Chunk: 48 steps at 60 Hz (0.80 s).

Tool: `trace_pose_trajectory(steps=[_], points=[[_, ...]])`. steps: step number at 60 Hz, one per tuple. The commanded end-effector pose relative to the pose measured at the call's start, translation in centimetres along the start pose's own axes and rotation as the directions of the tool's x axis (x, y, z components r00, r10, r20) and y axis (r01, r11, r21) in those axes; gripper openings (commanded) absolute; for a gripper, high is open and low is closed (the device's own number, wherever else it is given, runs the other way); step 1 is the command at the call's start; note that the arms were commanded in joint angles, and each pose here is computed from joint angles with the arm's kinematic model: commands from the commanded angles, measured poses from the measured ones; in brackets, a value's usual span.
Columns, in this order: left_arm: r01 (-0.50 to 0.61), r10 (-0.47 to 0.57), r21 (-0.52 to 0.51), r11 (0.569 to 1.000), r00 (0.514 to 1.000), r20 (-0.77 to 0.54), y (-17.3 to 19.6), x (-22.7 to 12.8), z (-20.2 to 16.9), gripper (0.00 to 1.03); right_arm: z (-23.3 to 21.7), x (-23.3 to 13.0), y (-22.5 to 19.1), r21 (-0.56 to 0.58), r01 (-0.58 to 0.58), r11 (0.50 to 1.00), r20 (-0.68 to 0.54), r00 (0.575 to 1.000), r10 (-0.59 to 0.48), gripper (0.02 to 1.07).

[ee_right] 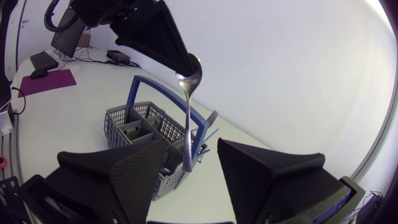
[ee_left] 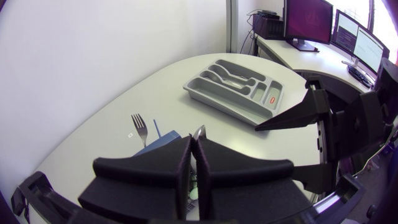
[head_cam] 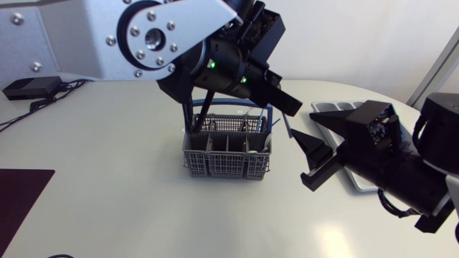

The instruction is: Sort the cutlery from the basket into the organizer compartments.

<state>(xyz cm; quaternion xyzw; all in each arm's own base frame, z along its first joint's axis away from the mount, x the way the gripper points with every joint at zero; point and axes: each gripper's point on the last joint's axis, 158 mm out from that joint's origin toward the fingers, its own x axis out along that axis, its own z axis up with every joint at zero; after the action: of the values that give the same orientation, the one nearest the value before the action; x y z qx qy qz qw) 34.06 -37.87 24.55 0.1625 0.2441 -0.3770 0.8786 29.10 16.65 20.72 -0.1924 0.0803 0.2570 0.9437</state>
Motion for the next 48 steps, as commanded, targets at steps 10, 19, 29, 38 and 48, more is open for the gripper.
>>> trace_pose_trajectory(steps=[10,19,29,38,48], points=[[0.031,-0.031,-0.032,0.999,1.0,0.003,-1.0,0.5,0.5,0.03,-0.4,0.8,1.0,-0.025,-0.016,1.0,0.011,1.0,0.016,0.6],[0.035,-0.035,-0.034,0.999,0.999,-0.001,-1.2,0.6,0.3,0.03,-0.1,1.3,1.0,-0.027,-0.016,1.0,0.011,1.0,0.016,0.57],[0.04,-0.04,-0.039,0.998,0.999,0.001,-1.6,0.7,0.2,0.03,0.5,2.2,0.8,-0.034,-0.003,0.999,0.018,1.0,0.004,0.52],[0.039,-0.039,-0.043,0.998,0.999,-0.004,-1.5,0.9,0.0,0.03,1.4,3.0,0.7,-0.04,0.009,0.999,0.02,1.0,-0.008,0.48],[0.041,-0.041,-0.042,0.998,0.999,-0.013,-1.6,1.2,-0.3,0.03,2.1,3.6,0.5,-0.041,0.022,0.999,0.017,1.0,-0.021,0.45]])
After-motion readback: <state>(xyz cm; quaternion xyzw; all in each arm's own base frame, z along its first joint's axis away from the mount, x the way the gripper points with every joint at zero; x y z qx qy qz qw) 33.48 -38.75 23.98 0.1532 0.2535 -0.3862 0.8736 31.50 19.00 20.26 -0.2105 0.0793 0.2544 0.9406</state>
